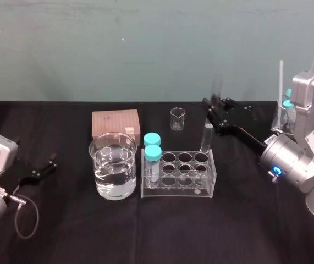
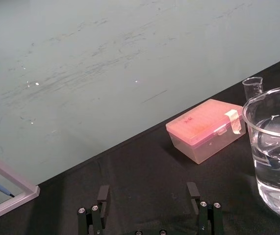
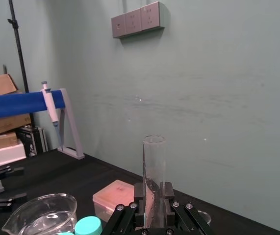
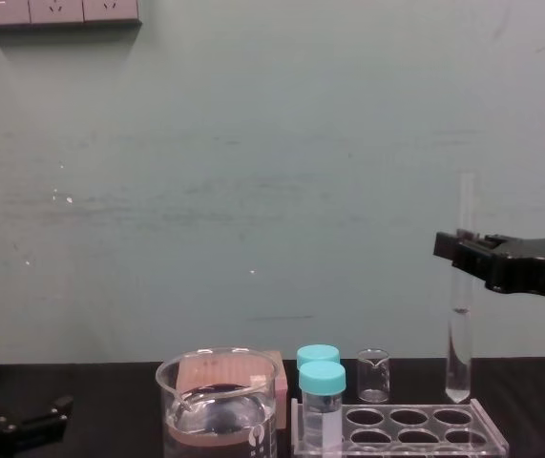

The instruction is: Hold the test tube with one hand and immerse one end into the beaker, then return it to the test tube rack.

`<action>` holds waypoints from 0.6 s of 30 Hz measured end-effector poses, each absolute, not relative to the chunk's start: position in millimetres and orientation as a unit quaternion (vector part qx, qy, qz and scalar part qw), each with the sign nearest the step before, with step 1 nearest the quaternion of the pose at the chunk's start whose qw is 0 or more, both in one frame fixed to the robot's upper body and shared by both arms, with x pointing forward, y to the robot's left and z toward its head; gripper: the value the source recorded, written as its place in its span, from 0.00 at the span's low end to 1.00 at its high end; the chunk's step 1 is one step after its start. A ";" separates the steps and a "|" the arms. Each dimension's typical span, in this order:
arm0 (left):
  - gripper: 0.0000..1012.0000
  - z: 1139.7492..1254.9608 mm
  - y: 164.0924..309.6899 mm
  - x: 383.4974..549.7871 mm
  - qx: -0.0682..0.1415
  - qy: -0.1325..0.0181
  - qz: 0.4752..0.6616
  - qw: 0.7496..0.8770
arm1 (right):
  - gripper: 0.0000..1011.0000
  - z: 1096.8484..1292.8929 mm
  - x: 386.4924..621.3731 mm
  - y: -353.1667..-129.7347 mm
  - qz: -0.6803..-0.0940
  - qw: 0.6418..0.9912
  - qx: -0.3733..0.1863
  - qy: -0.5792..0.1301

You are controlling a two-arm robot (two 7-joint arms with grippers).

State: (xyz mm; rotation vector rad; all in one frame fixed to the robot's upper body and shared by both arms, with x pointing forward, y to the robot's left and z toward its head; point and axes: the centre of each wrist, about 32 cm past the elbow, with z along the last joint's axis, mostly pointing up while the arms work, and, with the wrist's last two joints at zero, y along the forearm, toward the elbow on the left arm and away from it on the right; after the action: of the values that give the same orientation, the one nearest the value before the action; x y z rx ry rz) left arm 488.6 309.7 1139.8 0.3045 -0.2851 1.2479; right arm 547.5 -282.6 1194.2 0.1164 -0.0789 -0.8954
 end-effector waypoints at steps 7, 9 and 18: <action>0.99 1139.8 309.7 488.6 0.142 -0.132 0.580 0.791 | 0.22 1190.6 549.3 -280.2 -0.427 0.902 0.051 -0.040; 0.99 1139.8 309.7 488.6 0.141 -0.132 0.580 0.791 | 0.23 1188.8 549.5 -280.0 -0.426 0.902 0.048 -0.043; 0.99 1139.8 309.7 488.6 0.141 -0.132 0.580 0.791 | 0.22 1181.6 552.1 -280.6 -0.430 0.901 0.041 -0.038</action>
State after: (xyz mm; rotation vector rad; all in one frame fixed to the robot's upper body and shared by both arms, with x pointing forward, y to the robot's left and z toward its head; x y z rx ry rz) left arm 488.6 309.7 1139.8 0.3044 -0.2851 1.2479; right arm 552.1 -280.6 1181.6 0.0843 -0.0792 -0.8902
